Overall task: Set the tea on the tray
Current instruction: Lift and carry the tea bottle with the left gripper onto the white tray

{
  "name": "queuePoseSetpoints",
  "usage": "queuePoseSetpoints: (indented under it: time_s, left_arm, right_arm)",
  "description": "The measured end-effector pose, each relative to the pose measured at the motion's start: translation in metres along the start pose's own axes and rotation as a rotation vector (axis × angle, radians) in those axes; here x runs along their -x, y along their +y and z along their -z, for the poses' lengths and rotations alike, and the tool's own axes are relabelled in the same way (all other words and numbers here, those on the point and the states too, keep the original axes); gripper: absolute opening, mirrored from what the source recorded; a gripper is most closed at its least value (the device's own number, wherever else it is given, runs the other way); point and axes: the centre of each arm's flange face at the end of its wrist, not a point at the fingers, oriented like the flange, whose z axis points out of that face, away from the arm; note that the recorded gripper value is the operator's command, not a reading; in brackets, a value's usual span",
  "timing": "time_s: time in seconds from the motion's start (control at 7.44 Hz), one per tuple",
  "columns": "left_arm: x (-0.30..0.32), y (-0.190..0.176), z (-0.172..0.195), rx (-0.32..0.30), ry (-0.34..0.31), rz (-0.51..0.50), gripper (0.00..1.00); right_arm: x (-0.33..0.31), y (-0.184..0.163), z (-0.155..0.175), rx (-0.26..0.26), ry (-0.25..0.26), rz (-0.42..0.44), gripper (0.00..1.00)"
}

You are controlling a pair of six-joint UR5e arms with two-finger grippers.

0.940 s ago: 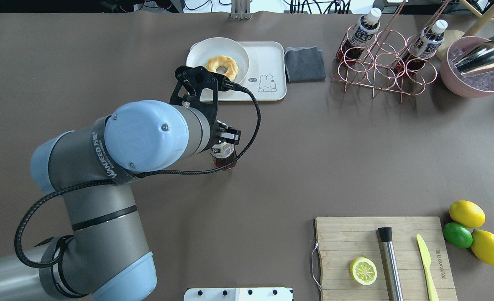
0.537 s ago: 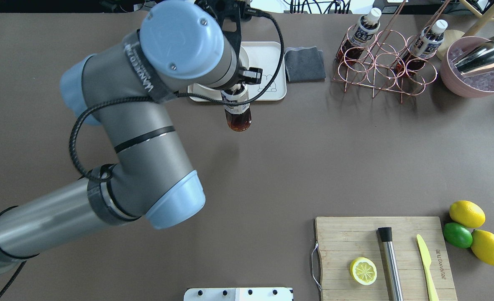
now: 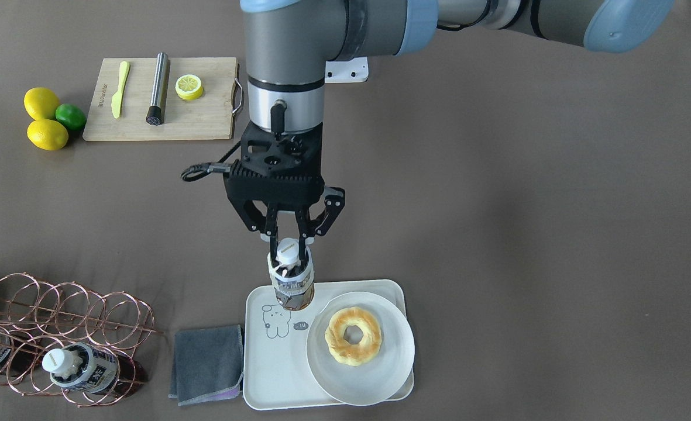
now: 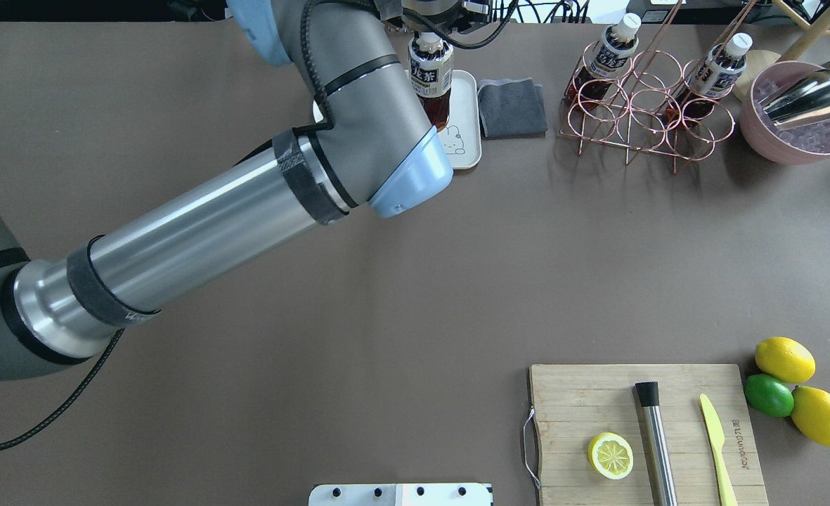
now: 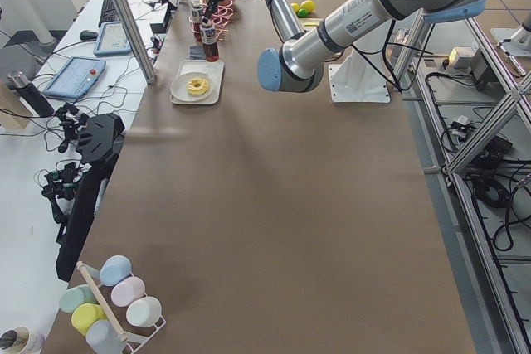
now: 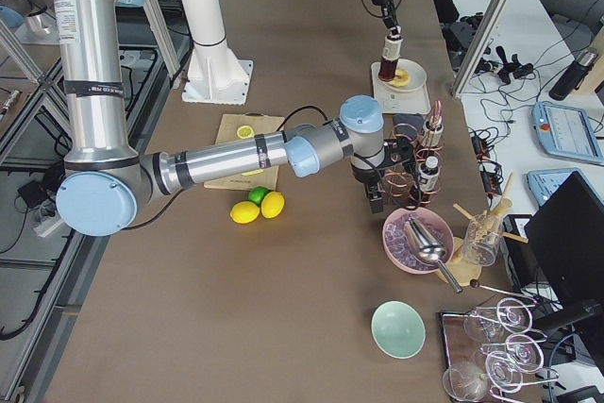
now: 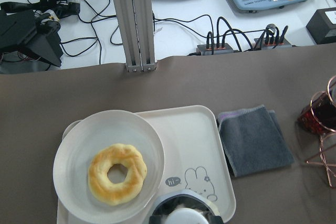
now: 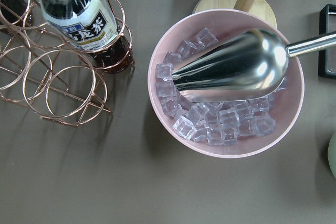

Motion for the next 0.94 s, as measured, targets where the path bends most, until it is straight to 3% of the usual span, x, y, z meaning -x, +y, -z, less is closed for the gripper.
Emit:
queuePoseSetpoints:
  time_s: [0.4,0.94]
  left_arm:
    - [-0.014,-0.044,-0.059,-0.028,-0.003,0.021,0.0]
    - [-0.02,-0.035,-0.105,-0.064,-0.034,0.009,0.0]
  right_arm:
    - [-0.02,0.009,0.002,0.007,-0.003,-0.037,0.99]
    - [-0.035,0.024,-0.001,0.022,0.006,-0.04,0.99]
